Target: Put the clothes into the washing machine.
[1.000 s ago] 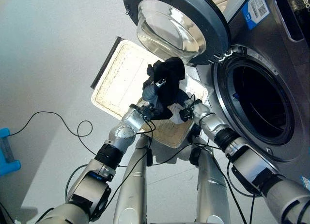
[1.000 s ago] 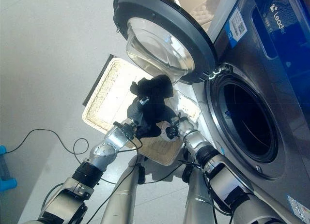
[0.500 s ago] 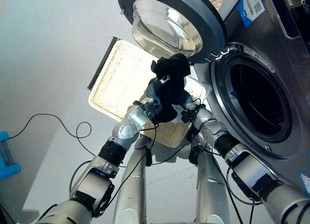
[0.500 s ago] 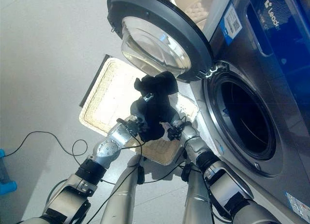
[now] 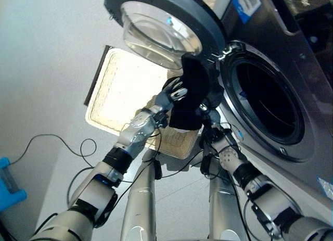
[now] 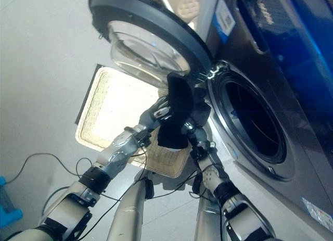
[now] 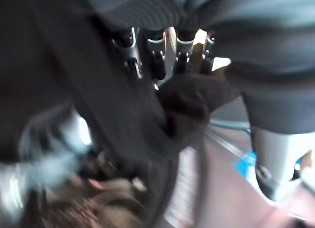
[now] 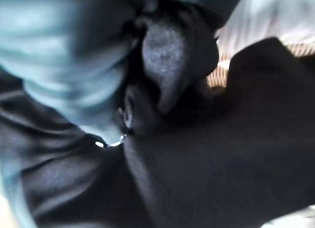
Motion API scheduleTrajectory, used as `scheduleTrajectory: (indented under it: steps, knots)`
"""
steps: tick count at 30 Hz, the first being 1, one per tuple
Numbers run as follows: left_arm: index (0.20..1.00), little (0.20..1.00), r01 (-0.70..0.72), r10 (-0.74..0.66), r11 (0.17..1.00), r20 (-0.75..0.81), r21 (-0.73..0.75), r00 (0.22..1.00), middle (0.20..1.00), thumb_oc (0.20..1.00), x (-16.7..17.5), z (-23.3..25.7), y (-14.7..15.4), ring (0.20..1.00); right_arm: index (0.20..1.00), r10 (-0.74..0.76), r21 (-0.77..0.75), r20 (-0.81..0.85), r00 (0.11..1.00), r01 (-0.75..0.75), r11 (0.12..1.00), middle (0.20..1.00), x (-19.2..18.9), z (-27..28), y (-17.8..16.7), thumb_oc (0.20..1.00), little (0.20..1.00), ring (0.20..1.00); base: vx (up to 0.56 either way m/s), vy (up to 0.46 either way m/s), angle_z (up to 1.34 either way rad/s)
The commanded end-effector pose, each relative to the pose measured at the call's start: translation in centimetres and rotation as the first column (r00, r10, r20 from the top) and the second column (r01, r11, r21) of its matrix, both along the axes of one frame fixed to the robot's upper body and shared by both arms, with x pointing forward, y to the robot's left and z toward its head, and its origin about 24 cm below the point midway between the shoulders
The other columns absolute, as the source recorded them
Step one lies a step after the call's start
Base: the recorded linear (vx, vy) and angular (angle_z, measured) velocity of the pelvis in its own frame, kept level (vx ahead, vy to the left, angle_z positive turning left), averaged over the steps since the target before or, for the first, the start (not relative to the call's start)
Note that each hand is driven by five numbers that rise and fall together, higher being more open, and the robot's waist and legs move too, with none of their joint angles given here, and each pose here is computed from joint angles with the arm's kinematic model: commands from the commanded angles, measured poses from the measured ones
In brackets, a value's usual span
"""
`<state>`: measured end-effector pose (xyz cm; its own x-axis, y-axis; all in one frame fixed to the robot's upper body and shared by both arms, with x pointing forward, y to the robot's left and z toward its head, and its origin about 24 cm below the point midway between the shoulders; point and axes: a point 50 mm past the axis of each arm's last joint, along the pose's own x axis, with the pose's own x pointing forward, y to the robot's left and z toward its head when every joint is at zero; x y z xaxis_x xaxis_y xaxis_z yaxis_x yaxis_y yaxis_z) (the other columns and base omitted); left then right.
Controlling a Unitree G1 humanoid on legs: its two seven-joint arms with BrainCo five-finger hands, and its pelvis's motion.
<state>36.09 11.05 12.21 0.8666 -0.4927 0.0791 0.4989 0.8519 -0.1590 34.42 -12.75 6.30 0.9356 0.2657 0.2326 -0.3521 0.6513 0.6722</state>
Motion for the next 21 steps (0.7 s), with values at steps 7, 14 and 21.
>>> scheduleTrajectory:
  steps: [7,14,21]
  knots:
    - [1.0,1.0,-0.171,0.155,0.985,0.274,0.034,0.949,1.0,1.0,-0.4,2.3,-0.6,1.0,0.2,-0.11,0.353,0.211,0.971,0.029,0.935,0.2,1.6,5.1,-2.7,0.2,0.2,0.2,0.0,0.066,-0.17]
    - [1.0,1.0,-0.368,0.364,0.93,0.232,-0.028,0.902,1.0,1.0,0.5,1.6,2.0,1.0,0.2,-0.271,0.527,0.122,0.955,0.169,0.833,0.2,1.9,3.8,-6.0,0.2,0.2,0.2,0.0,0.023,-0.11]
    - [1.0,1.0,-0.408,0.409,0.912,0.206,-0.052,0.889,1.0,1.0,0.6,1.2,2.6,1.0,0.2,-0.352,0.549,0.078,0.933,0.254,0.796,0.2,2.0,3.6,-7.6,0.2,0.2,0.2,0.0,-0.001,-0.01]
